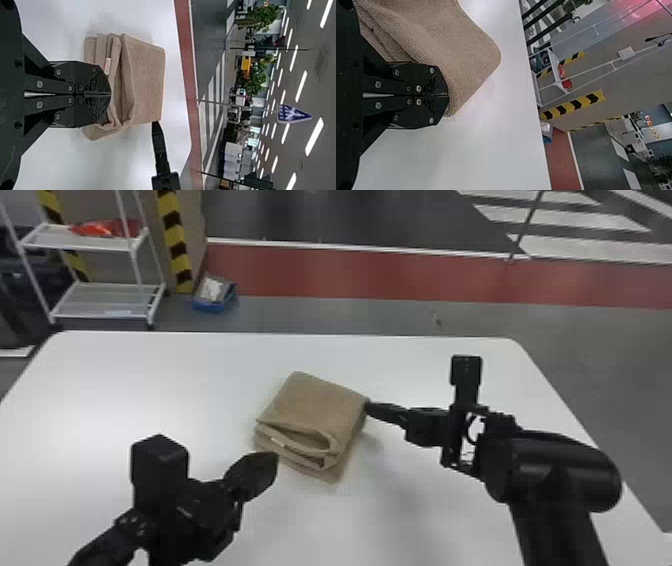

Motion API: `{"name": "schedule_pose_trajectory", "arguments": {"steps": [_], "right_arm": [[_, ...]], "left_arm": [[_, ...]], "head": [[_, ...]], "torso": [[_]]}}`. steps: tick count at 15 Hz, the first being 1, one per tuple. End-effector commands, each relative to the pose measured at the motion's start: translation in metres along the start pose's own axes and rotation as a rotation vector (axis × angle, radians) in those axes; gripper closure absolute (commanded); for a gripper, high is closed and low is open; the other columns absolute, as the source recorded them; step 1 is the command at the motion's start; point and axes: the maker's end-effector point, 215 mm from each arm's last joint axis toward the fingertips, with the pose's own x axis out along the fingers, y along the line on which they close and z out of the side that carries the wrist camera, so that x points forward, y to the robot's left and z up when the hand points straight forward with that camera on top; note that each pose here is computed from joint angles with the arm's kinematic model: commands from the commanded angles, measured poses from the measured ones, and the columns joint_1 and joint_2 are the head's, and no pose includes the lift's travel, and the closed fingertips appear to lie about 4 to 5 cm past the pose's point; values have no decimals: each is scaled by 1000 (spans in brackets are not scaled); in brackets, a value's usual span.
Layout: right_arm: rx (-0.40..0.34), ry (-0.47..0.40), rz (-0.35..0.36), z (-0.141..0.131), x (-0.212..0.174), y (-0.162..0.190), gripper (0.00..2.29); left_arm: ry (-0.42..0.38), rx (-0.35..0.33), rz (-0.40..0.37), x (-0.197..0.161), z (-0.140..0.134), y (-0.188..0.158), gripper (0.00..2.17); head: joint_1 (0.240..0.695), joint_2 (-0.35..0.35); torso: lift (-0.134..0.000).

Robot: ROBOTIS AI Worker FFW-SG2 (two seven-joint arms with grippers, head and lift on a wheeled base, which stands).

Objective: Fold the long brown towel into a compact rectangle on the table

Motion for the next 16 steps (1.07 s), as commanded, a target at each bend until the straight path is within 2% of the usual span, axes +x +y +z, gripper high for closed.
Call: {"name": "schedule_pose_trajectory", "arguments": {"steps": [1, 4, 5, 10, 12, 13, 14, 16], "right_arm": [[-37, -5, 9, 21, 22, 1, 2186], [-146, -47, 49, 53, 42, 20, 2175], [-158, -43, 55, 56, 47, 23, 2175], [-160, -14, 58, 51, 54, 24, 2172], [-128, -21, 93, 45, 49, 25, 2172], [-87, -54, 112, 46, 39, 20, 2172], [-54, -111, 155, 60, 29, 28, 2172], [-97, -256, 249, 91, 3, 56, 2172]], "left_arm": [[-2, -2, 4, -4, -2, 1, 1713], [-10, 1, 11, -6, -2, 5, 1713], [-13, 1, 9, -6, -1, 4, 1713], [-19, 2, 8, -4, -1, 4, 1713], [-19, 0, 12, -5, -1, 6, 1713], [-26, 0, 16, -5, 1, 10, 1713], [-29, -2, 25, -5, 3, 17, 1713], [-48, 2, 54, -9, 8, 33, 1713]], "head": [[695, -106], [695, -78], [695, -69], [695, -40], [695, -41], [695, -40], [695, -41], [695, -42]], "torso": [[-125], [-125], [-125], [-125], [-125], [-125], [-125], [-125]]}}
